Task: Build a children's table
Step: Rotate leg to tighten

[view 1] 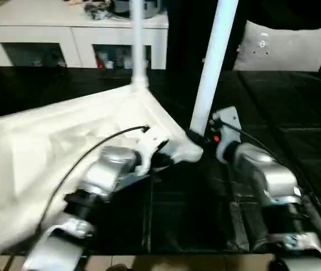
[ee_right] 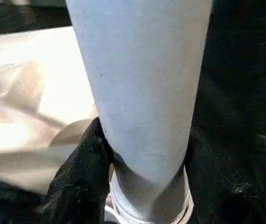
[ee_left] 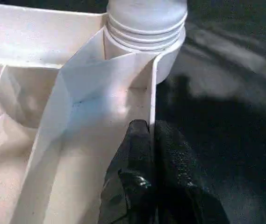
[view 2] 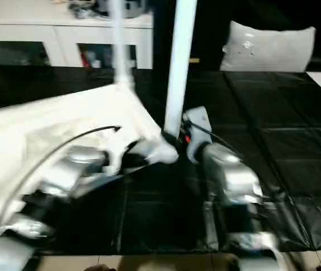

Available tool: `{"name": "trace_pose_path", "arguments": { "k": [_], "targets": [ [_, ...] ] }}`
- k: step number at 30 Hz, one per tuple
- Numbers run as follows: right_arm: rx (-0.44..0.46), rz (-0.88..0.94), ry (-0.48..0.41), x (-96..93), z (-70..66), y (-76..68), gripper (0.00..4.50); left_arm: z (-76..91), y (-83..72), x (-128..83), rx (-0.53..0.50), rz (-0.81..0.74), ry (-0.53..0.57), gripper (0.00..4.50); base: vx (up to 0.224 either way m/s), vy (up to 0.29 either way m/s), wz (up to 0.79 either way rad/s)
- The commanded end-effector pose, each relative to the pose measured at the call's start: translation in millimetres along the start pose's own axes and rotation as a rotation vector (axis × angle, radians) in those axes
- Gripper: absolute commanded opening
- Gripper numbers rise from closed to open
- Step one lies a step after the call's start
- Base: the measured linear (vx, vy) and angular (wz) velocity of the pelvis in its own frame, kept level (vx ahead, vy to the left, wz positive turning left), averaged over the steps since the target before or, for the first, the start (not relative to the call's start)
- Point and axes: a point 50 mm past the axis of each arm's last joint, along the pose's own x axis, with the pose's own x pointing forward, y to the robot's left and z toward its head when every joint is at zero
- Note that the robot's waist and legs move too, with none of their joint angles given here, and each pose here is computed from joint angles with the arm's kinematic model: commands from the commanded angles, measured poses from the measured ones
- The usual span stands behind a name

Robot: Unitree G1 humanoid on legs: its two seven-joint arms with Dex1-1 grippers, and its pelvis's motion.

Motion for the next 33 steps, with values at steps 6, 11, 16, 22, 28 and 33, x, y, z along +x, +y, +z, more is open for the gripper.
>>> {"name": "trace_pose_path", "arguments": {
  "k": [6, 11, 16, 22, 28, 33],
  "targets": [
    [0.038, 0.151, -0.044, 1.6, -4.3, 19.8, 2.71, 29.3, -0.7, -5.0, 0.112, -0.001, -0.107, 0.0, 0.0, 0.0, 0.0],
    [-0.005, 0.208, -0.03, -9.7, -3.4, 7.5, 3.23, 24.2, 3.2, -11.8, 0.17, -0.026, -0.093, 0.0, 0.0, 0.0, 0.0],
    [-0.075, 0.249, 0.02, -22.7, -5.1, -12.2, 3.55, 16.5, 4.7, -19.4, 0.24, -0.105, -0.069, 0.0, 0.0, 0.0, 0.0],
    [-0.156, 0.376, 0.029, -37.6, -3.7, -23.7, 3.8, 7.0, 6.5, -29.7, 0.293, -0.212, -0.022, 0.0, 0.0, 0.0, 0.0],
    [-0.241, 0.553, 0.05, -53.6, -1.2, -29.0, 3.54, -0.7, 5.3, -44.2, 0.383, -0.368, 0.004, 0.0, 0.0, 0.0, 0.0],
    [-0.285, 0.638, 0.096, -56.9, -5.4, -28.3, 3.12, -4.8, 4.3, -47.9, 0.434, -0.428, 0.03, 0.0, 0.0, 0.0, 0.0]
  ]
}}
